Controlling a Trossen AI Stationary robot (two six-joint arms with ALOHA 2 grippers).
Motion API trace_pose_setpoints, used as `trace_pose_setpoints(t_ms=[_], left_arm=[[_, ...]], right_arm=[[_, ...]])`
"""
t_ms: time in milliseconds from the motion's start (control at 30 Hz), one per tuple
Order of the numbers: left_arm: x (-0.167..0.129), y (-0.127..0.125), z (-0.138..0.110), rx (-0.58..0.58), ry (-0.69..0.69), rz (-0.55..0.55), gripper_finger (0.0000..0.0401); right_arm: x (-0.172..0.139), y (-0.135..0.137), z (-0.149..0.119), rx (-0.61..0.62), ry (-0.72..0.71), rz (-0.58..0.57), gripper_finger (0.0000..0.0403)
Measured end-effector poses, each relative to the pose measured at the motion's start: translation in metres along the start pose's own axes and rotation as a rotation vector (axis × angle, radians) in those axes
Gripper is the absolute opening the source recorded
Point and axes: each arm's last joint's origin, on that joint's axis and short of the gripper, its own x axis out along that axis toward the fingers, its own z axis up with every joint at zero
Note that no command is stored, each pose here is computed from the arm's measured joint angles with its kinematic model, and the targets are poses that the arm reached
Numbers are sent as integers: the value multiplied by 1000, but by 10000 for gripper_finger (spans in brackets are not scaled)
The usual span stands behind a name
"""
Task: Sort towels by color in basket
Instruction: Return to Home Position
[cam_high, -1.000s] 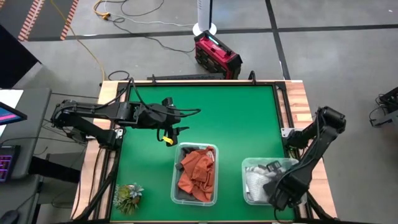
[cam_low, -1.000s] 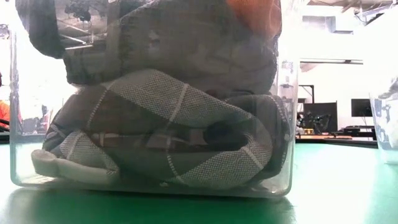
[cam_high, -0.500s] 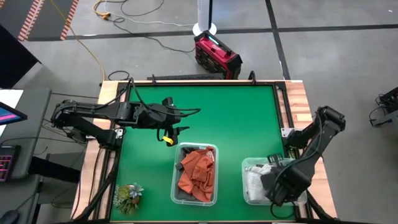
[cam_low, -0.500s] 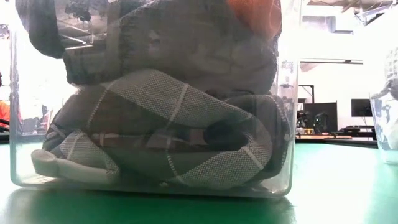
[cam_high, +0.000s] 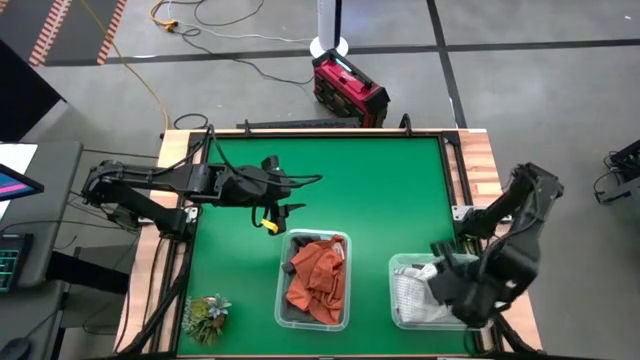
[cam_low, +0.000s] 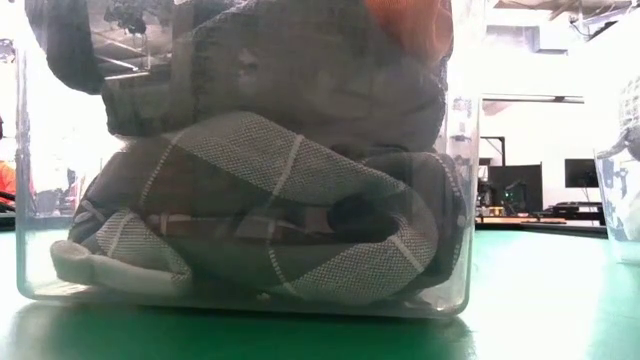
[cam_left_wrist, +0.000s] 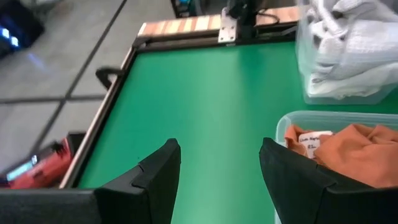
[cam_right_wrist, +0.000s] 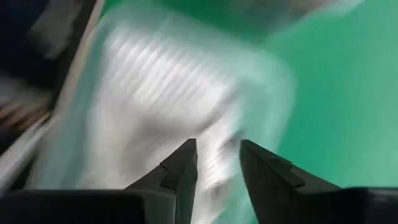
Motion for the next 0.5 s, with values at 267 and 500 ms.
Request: trace_pose_setpoints(t_ms=[267, 500], left_arm=[[-3, -21, 7, 155, -121, -54, 208], [1, -15, -23, 152, -206, -16, 208]], right_arm=[[-31, -26, -42, 133, -542, -340, 125], [-2, -46, -83, 250, -707, -358, 92]])
